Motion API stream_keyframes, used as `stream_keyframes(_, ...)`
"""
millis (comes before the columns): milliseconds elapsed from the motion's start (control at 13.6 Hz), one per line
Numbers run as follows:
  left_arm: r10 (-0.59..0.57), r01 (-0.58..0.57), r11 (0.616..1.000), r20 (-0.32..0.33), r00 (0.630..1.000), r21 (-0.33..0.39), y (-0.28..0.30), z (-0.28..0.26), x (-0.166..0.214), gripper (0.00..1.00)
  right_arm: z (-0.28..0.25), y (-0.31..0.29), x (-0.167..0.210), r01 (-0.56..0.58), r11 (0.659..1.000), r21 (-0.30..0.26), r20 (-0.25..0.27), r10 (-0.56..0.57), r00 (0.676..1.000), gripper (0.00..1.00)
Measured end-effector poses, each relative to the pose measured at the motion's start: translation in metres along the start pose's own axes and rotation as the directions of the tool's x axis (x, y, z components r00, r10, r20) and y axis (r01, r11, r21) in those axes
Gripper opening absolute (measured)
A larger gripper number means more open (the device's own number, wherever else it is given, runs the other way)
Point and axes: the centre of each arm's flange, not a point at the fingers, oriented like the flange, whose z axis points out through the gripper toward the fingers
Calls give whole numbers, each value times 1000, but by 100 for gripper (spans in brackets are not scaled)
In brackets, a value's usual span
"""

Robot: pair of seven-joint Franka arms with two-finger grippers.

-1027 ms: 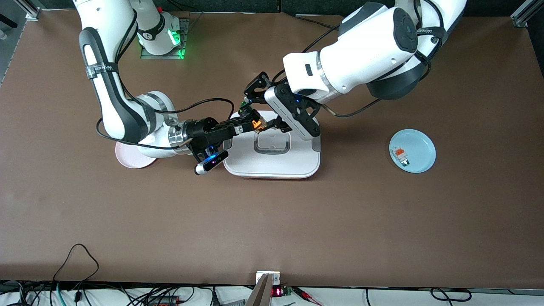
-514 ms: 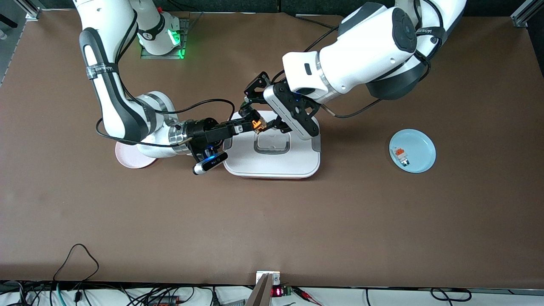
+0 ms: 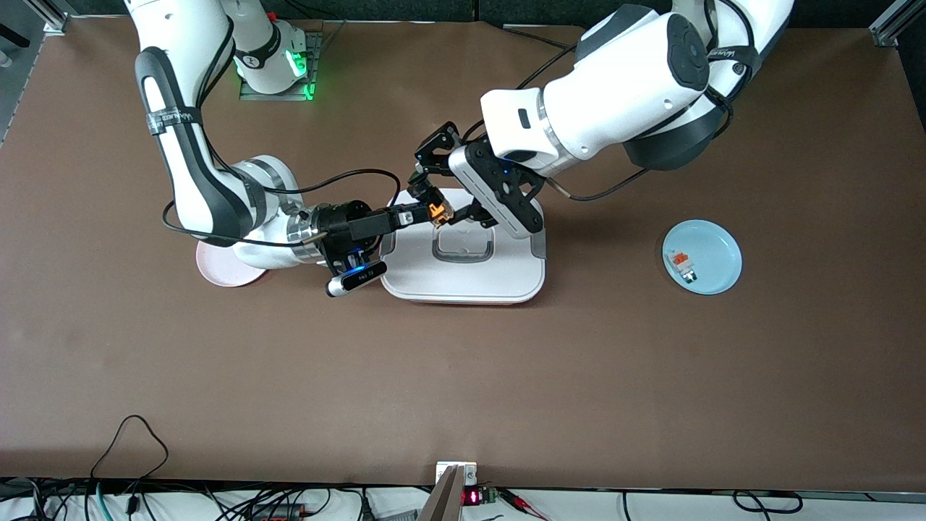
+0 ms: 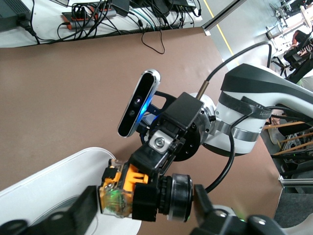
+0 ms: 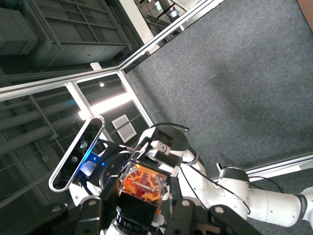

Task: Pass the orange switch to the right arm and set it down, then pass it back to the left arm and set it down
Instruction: 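Grasp the switch with the right gripper from the left gripper, then open the left gripper and withdraw while the right gripper pulls the switch away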

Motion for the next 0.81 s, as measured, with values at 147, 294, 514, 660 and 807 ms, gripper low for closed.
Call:
stream_keyframes(147, -7, 7, 1000, -2, 1000, 1, -2, -1, 1, 100, -1, 0, 0, 13, 1000, 0, -1, -13, 1000, 46)
stream_keyframes(294, -9, 9, 1000, -2, 1000, 1, -2, -1, 1, 100, -1, -1, 0, 17, 1000, 0, -2, -17, 1000, 46)
stream_keyframes(514, -15, 15, 1000, -3, 1000, 2, -2, -2, 1, 100, -9, -7, 2, 36, 999, -26, -6, -36, 999, 46)
stream_keyframes(660, -19, 19, 1000, -2, 1000, 2, -3, -2, 1, 100, -27, -21, 3, 67, 993, -102, -6, -68, 998, 46)
stream_keyframes(807, -24, 24, 1000, 21, 999, 9, -7, -5, 0, 100, -51, -43, 2, 104, 980, -172, -12, -108, 994, 46)
